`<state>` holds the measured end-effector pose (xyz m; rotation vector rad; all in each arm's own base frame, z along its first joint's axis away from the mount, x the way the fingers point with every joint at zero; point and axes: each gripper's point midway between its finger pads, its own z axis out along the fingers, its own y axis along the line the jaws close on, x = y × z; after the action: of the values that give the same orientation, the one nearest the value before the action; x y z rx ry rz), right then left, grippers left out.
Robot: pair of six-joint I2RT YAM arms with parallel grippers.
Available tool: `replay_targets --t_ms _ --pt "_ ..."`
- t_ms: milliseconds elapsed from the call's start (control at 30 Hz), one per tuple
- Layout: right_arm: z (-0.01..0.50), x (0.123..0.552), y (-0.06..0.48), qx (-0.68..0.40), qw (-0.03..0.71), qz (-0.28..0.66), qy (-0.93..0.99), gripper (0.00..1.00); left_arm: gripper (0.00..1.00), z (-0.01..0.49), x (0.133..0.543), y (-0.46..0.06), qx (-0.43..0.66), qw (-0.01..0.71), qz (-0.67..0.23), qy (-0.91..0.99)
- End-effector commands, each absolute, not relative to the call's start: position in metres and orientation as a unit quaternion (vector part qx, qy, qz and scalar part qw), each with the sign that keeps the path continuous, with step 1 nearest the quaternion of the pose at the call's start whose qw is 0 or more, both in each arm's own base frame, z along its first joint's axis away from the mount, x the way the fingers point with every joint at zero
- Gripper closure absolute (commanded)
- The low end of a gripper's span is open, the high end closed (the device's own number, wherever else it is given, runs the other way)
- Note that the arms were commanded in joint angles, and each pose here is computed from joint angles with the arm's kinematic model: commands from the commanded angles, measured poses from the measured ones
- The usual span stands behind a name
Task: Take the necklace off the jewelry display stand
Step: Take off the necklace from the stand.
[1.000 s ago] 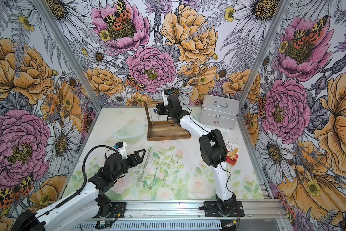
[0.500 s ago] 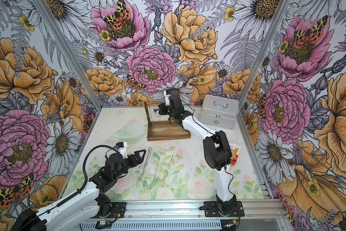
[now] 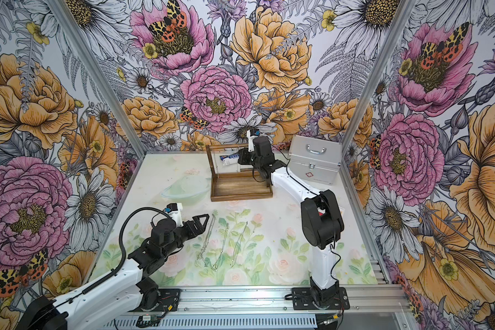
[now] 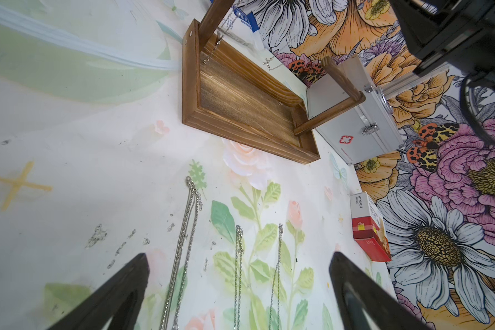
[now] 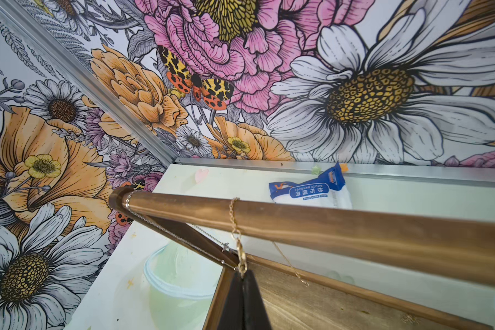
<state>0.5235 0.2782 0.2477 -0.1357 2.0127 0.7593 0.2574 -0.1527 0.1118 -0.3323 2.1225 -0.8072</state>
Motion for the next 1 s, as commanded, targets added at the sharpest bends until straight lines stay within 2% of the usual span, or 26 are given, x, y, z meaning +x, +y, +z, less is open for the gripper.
replay_targets --t_ms 0,967 --pt "0.278 0.523 0.26 -0.042 0.507 0.306 0.805 1.0 0.01 0.116 0.26 -0.154 -0.131 0.414 -0.33 0.838" --pt "0.296 0.528 0.15 0.058 0.534 0.268 0.799 1.0 0.01 0.115 0.262 -0.153 -0.135 0.412 -0.33 0.838"
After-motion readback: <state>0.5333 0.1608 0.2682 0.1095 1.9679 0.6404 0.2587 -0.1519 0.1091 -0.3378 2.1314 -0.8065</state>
